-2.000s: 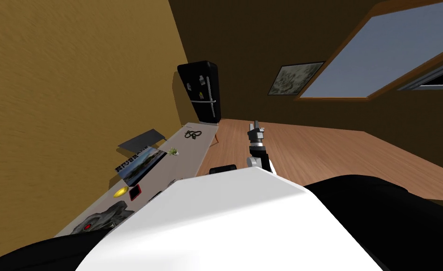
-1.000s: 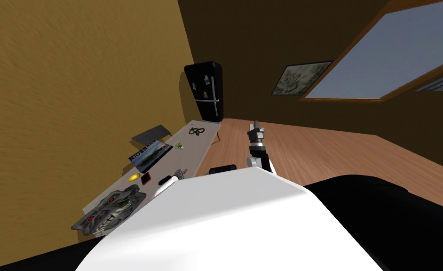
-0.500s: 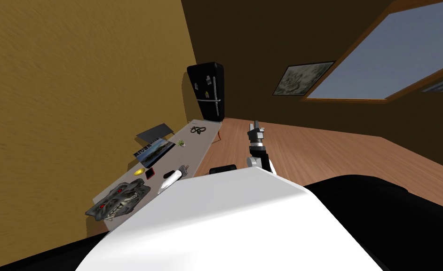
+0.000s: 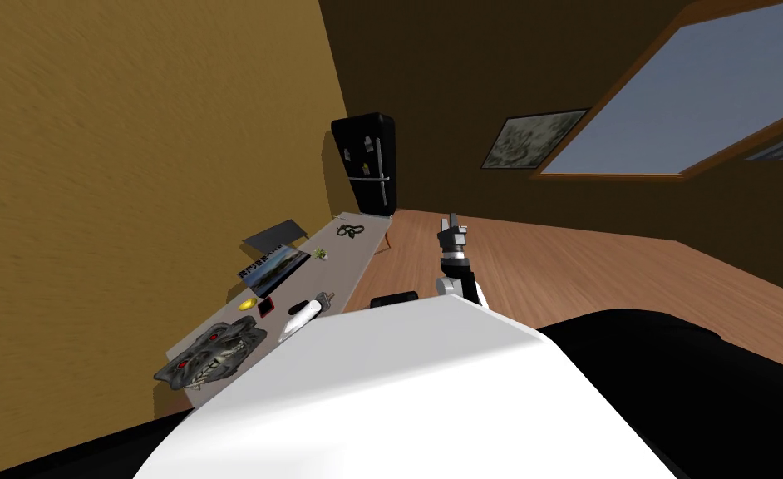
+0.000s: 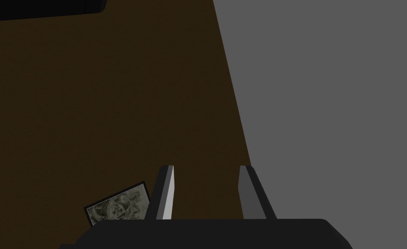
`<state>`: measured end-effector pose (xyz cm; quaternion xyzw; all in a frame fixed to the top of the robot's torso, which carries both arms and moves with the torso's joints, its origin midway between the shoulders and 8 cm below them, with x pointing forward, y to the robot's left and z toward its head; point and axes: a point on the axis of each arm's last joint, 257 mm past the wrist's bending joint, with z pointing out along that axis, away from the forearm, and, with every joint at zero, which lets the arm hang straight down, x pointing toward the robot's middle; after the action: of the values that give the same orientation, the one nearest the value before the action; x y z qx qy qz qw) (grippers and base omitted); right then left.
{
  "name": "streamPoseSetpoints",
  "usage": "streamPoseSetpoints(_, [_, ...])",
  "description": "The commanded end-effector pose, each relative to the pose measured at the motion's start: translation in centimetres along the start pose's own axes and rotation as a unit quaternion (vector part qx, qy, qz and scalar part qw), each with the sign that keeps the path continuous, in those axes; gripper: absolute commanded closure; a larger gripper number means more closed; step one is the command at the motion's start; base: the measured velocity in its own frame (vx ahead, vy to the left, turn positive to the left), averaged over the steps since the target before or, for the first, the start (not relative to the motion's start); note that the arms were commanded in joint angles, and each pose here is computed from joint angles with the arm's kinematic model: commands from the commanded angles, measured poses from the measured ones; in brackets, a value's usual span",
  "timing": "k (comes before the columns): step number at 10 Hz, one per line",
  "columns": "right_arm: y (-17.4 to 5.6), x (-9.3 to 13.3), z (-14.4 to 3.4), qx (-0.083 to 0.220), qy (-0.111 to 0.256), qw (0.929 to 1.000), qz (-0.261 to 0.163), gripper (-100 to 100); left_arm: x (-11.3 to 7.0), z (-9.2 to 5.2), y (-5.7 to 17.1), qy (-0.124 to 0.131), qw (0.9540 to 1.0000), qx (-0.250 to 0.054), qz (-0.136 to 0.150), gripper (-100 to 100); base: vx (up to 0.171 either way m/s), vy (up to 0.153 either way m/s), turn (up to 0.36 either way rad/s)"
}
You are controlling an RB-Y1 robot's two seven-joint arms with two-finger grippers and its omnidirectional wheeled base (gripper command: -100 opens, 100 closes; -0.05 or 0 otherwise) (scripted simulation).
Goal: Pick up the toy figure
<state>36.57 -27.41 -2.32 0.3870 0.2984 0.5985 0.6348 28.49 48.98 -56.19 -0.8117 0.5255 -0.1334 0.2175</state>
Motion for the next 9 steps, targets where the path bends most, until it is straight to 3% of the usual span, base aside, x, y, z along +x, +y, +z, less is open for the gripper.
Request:
streamPoseSetpoints(1, [0.0, 0.0, 0.0, 0.0, 0.0, 1.0, 0.0, 0, 0.0, 0.0, 0.0, 0.0, 1.0, 0.0, 0.0, 100, 0.0, 0.0, 0.0])
streamPoseSetpoints(2, [0.0, 0.0, 0.0, 0.0, 0.0, 1.0, 0.0, 0, 0.0, 0.0, 0.0, 0.0, 1.0, 0.0, 0.0, 0, 0.0, 0.0, 0.0])
streamPoseSetpoints(3, [0.0, 0.0, 0.0, 0.0, 0.0, 1.0, 0.0, 0, -2.0, -0.4, 1.0, -0.012, 0.9999, 0.005, -0.003, 100, 0.053, -0.035, -0.076])
streamPoseSetpoints(4, [0.0, 0.0, 0.0, 0.0, 0.0, 1.0, 0.0, 0, -3.0, -1.1, -0.6, -0.016, 0.9995, 0.027, -0.006, 100, 0.122, -0.035, -0.094])
streamPoseSetpoints(6, [0.0, 0.0, 0.0, 0.0, 0.0, 1.0, 0.0, 0, -3.9, -1.3, 2.0, -0.023, 0.9997, 0.012, -0.006, 100, 0.083, 0.003, -0.019])
streamPoseSetpoints(7, [0.0, 0.0, 0.0, 0.0, 0.0, 1.0, 0.0, 0, -4.7, -1.9, 1.4, -0.024, 0.9993, 0.028, -0.008, 100, 0.051, -0.002, -0.049])
streamPoseSetpoints(8, [0.0, 0.0, 0.0, 0.0, 0.0, 1.0, 0.0, 0, -5.6, -2.1, 3.0, -0.03, 0.9994, 0.017, -0.009, 100, 0.053, -0.006, -0.047])
streamPoseSetpoints(9, [0.0, 0.0, 0.0, 0.0, 0.0, 1.0, 0.0, 0, -6.2, -2.8, 2.5, -0.03, 0.999, 0.032, -0.012, 100, 0.073, -0.014, -0.069])
